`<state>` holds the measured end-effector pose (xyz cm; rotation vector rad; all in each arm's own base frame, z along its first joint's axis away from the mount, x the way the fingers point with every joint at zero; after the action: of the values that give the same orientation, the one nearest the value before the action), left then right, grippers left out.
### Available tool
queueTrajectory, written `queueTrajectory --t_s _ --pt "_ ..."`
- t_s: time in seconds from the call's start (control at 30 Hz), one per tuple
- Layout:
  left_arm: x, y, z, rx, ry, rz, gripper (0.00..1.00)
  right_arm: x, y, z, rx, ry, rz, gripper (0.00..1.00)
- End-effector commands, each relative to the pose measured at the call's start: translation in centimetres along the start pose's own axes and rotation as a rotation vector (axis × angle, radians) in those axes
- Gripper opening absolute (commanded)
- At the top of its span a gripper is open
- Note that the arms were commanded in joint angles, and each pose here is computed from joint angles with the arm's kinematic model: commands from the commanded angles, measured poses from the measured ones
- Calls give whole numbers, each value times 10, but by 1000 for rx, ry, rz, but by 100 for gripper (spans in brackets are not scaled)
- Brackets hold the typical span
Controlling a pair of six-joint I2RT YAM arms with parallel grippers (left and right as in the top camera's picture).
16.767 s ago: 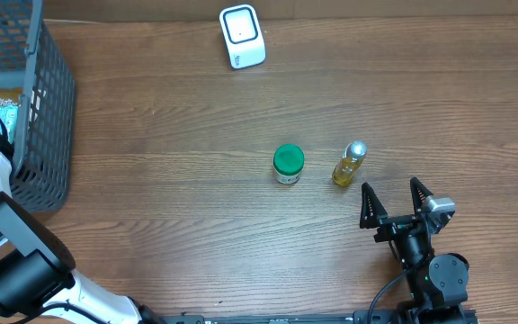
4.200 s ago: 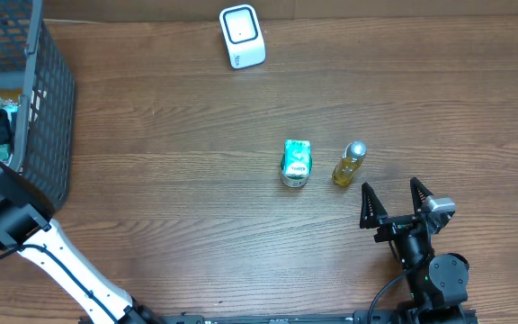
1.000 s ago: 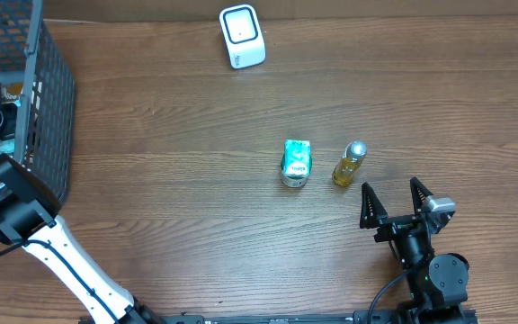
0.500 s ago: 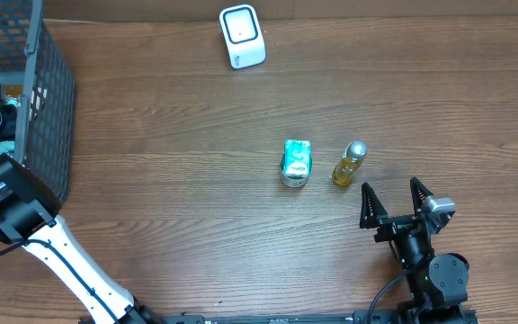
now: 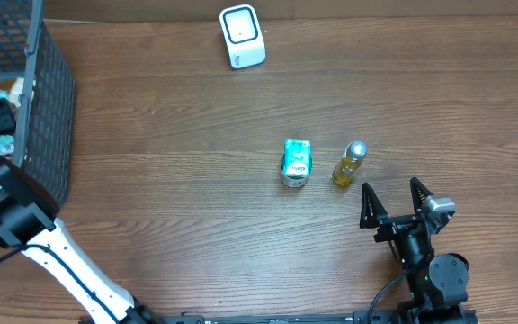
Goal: Scan the item barcode
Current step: 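Lower the left gripper and grasp the PanTree wipes bag, then lift the bag out and carry it toward the scanner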
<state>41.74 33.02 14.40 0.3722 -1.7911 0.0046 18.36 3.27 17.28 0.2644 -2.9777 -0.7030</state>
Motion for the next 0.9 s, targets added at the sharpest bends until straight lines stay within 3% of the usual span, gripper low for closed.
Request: queueTrajectory --t_s 0.0,0.27,0.53,0.73,0.87 --pt "86 12 -16 69 -186 -53 19 0 -1 1 0 -8 3 100" --pt "193 15 -15 178 -400 -87 21 0 -1 1 0 -8 3 100" --pt "307 -7 8 289 -651 32 24 0 -1 1 0 -8 3 100" --pt "343 -49 31 239 -644 108 26 0 -1 1 0 -8 3 100" --pt "343 -91 44 159 -544 183 27 0 -1 1 0 -8 3 100"
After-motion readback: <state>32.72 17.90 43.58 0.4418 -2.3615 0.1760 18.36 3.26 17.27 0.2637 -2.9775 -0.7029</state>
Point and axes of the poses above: each gripper's point midway between its finger pads, its own x axis back along the fingers, its own y axis along the line the jaws close on, z = x × y, the point moved 6 cm from there along x, back along the fingers, and after that the axes turned 12 degrees about -x, right-handed, at the moved point
